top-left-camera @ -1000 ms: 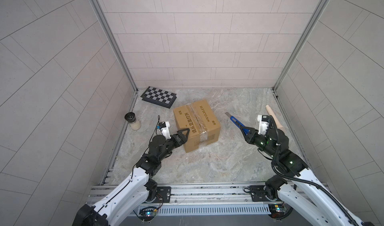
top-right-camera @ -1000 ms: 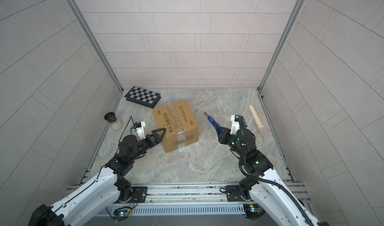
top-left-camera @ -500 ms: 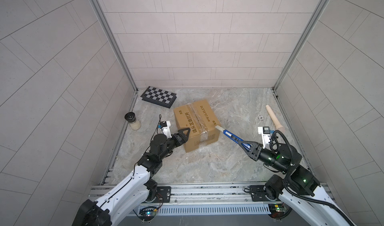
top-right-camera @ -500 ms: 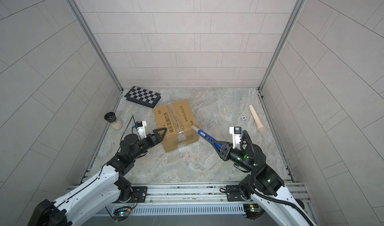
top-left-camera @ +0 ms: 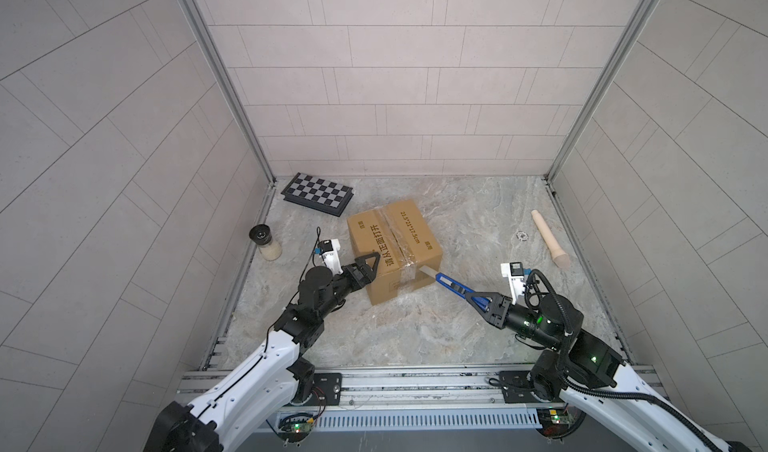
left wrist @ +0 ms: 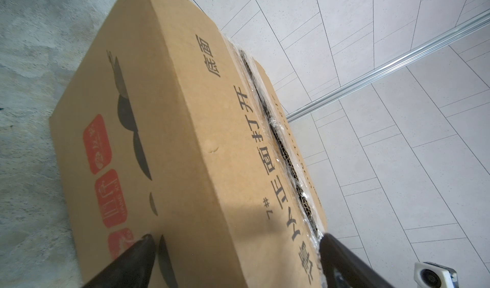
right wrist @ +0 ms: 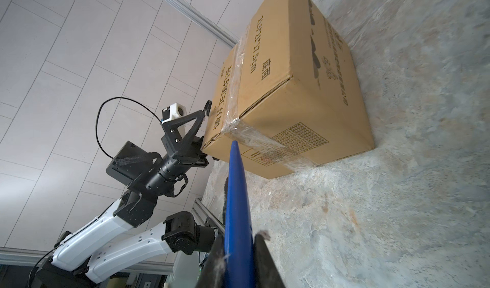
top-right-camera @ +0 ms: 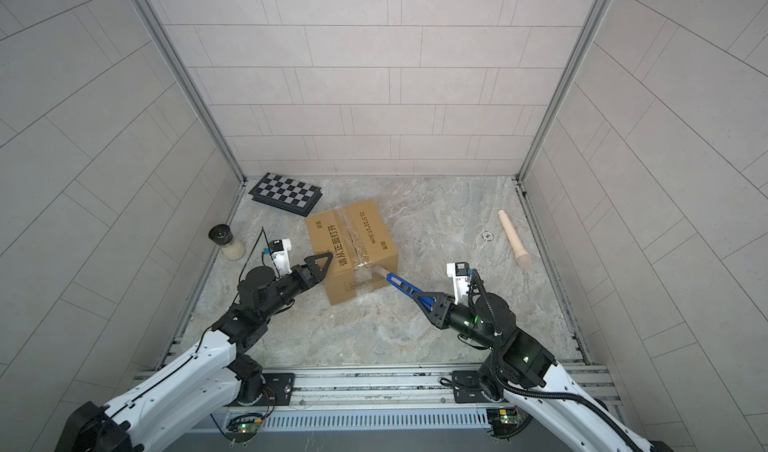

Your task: Unpack the express box

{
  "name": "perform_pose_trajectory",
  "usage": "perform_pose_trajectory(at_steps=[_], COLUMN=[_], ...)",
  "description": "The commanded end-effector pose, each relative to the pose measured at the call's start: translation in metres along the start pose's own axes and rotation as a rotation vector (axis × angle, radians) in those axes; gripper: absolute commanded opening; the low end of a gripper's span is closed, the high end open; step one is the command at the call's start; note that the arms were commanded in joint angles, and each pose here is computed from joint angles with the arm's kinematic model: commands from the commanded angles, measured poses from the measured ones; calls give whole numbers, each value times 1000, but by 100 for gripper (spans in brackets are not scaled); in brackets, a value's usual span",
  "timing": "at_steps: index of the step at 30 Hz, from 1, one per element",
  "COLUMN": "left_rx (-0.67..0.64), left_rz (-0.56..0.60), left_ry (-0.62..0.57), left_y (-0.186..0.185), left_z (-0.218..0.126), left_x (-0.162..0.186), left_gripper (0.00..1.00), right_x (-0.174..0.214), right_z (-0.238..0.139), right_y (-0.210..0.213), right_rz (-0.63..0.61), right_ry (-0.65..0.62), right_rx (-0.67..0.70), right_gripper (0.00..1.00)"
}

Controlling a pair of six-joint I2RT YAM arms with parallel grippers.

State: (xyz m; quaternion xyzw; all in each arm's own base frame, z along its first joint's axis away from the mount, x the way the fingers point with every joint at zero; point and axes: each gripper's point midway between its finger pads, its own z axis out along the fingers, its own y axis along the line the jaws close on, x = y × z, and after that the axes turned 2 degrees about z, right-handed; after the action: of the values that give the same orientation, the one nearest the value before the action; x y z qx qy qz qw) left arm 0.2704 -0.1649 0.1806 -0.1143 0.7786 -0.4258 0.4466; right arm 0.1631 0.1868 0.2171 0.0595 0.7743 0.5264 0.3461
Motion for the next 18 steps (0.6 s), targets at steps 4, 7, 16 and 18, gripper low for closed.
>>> perform_pose_trajectory(at_steps=[4, 7, 16, 18], left_rx=[35, 40, 45, 45], left_rz=[21, 21, 20, 20], left_ry=[-29, -29, -30, -29], left_y=[-12, -13, -14, -13], left_z=[-3, -4, -4, -4], left_x=[-9, -9, -8, -8], left_gripper=[100, 100, 100, 100], right_x=[-14, -16, -16, -15], right_z=[2, 3, 8, 9], right_y=[6, 5, 2, 2], right_rz=[32, 35, 58, 63], right_ry=[-83, -96, -104, -101], right_rx=[-41, -46, -49, -49], right_gripper=[0, 0, 0, 0])
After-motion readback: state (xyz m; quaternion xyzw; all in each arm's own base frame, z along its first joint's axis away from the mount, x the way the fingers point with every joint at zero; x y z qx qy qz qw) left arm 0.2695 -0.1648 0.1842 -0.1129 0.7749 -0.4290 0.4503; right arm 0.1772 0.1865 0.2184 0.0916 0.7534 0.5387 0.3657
